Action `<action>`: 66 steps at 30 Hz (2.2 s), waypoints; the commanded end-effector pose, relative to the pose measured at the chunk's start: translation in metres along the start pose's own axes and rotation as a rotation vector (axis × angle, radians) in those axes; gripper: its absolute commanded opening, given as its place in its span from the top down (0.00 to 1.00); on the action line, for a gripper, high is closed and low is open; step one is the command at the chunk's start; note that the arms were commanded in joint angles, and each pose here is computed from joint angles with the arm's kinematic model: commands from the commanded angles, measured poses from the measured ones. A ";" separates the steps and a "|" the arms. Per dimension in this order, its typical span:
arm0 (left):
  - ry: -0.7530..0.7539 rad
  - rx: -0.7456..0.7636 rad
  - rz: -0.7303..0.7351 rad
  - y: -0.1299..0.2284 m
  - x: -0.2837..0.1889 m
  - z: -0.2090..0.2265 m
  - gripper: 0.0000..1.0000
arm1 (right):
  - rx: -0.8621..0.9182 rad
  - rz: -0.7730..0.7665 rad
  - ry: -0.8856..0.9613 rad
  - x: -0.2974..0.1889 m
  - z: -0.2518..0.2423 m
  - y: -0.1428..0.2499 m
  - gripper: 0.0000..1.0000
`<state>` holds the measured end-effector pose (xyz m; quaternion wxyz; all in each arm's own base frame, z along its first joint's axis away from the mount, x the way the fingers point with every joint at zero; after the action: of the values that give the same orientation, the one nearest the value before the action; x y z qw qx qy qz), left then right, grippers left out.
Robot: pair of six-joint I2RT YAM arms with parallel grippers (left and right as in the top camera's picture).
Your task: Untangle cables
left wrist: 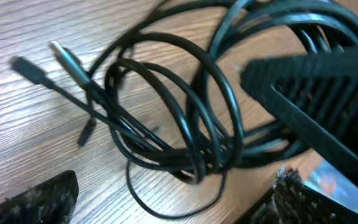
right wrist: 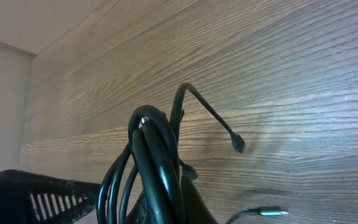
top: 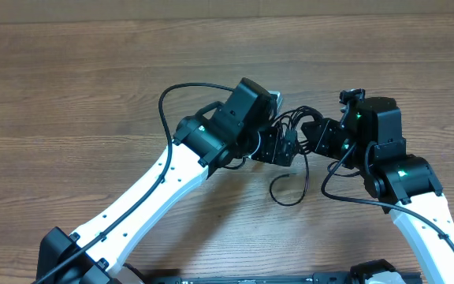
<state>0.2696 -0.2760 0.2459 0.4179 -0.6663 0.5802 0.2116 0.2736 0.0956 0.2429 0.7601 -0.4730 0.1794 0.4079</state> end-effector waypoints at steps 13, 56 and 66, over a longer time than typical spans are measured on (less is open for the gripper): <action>-0.034 -0.092 -0.068 -0.009 -0.006 -0.001 0.24 | -0.021 0.026 -0.197 -0.006 0.024 0.000 0.96; 0.049 0.216 -0.209 -0.027 -0.050 -0.013 0.96 | 0.021 0.079 -0.017 -0.004 0.001 0.015 0.96; 0.164 0.349 -0.402 -0.040 -0.094 -0.043 0.96 | 0.112 0.129 -0.111 -0.006 0.012 0.020 0.96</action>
<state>0.2782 -0.2621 0.3196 0.4959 -0.6917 0.5241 0.0303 0.2578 0.1050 0.2380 0.7577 -0.4212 0.1873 0.4620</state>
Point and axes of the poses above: each gripper's point midway between its finger pads, its own x axis out along the fingers, its own z axis along the line the jaws close on, y = z × x, the point moved 6 cm from there along -x, back along the fingers, and after that the axes turned 10 degrees about -x, right-handed, at the moved point
